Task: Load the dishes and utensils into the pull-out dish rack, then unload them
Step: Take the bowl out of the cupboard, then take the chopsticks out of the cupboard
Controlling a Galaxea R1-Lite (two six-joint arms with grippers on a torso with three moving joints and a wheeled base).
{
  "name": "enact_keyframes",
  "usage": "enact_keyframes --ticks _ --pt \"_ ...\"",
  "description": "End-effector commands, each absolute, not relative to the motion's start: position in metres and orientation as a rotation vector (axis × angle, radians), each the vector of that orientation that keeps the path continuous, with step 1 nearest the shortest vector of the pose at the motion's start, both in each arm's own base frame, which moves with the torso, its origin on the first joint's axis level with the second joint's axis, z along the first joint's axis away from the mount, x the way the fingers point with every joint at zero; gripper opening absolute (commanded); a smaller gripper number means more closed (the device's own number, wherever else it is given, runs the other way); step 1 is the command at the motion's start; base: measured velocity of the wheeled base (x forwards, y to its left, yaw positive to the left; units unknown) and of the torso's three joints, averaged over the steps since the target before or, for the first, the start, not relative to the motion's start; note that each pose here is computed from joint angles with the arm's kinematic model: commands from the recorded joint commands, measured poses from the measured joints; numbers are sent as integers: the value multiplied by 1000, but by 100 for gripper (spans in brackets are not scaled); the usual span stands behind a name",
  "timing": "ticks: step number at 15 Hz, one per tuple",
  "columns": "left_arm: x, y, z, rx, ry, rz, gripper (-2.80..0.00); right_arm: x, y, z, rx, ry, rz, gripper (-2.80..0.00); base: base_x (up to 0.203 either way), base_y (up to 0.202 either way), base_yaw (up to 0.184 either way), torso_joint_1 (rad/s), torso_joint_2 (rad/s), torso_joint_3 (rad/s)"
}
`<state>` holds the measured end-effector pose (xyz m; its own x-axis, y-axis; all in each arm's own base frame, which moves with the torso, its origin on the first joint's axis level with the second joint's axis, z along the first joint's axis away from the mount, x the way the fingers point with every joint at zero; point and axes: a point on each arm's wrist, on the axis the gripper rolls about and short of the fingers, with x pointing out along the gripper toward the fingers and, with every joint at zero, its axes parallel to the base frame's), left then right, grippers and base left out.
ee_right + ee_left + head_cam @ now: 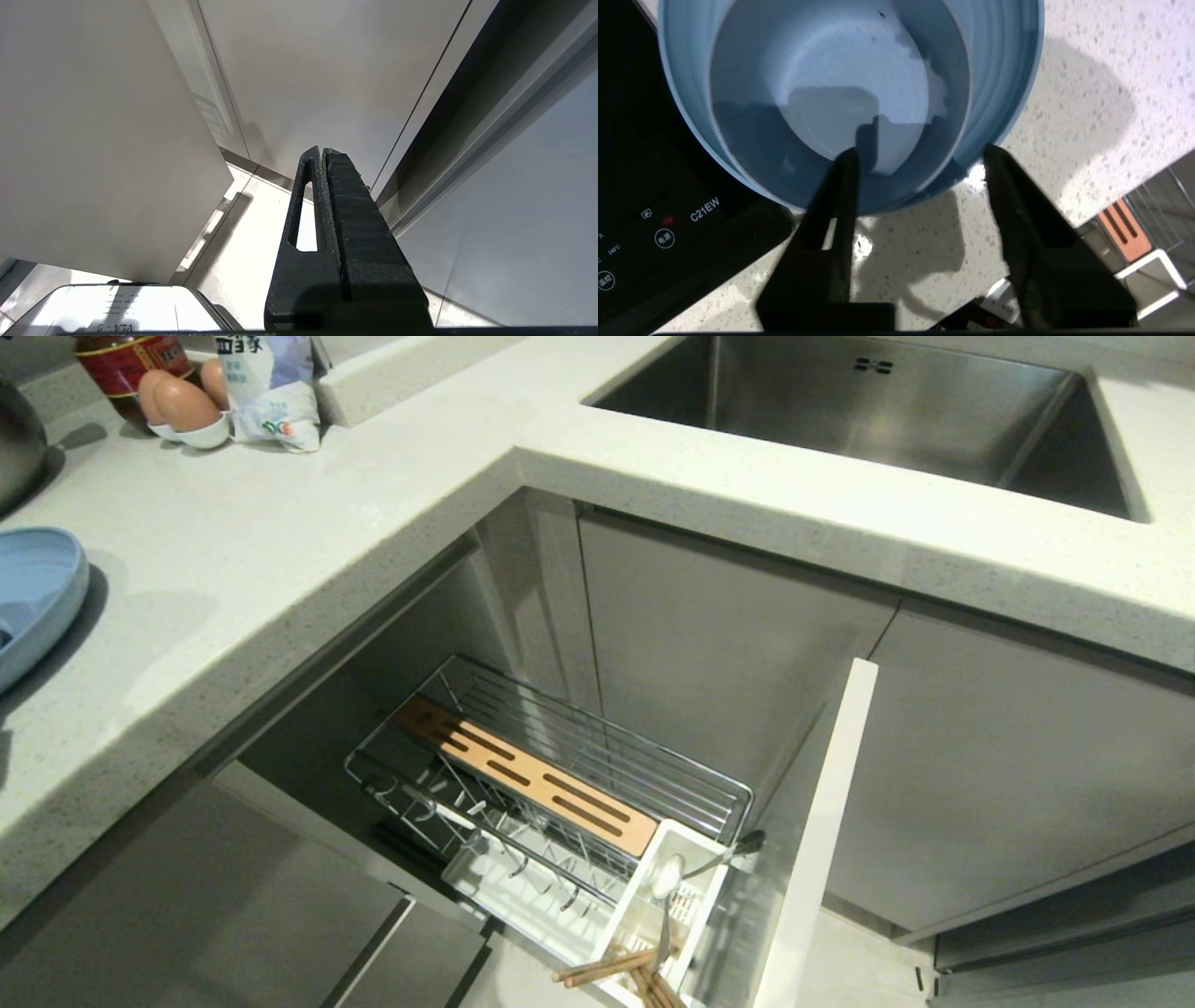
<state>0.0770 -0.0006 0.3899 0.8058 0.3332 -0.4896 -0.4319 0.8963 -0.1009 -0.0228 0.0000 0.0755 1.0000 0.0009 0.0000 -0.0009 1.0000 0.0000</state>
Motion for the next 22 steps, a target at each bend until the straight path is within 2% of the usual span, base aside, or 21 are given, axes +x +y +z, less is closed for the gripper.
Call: enact_keyframes --ticks 1,8,9,13,16,19,22 --pt "77 1 391 -218 470 428 0 -23 0 75 0 0 2 -280 0 0 0 0 0 0" --pt "45 4 420 -312 122 353 0 -23 0 75 0 0 2 -280 0 0 0 0 0 0" --pt "40 4 421 -294 79 338 -280 -23 0 75 0 0 1 -280 0 0 0 0 0 0" --pt "39 3 426 -105 -47 283 -280 -23 0 75 0 0 1 -280 0 0 0 0 0 0" --pt "34 -3 424 92 -48 35 -280 -23 0 75 0 0 1 -280 0 0 0 0 0 0" --pt "43 -7 419 131 -18 0 -280 -23 0 75 0 0 0 -280 0 0 0 0 0 0" --pt "62 -12 411 193 48 50 -280 -23 0 75 0 0 1 -280 0 0 0 0 0 0"
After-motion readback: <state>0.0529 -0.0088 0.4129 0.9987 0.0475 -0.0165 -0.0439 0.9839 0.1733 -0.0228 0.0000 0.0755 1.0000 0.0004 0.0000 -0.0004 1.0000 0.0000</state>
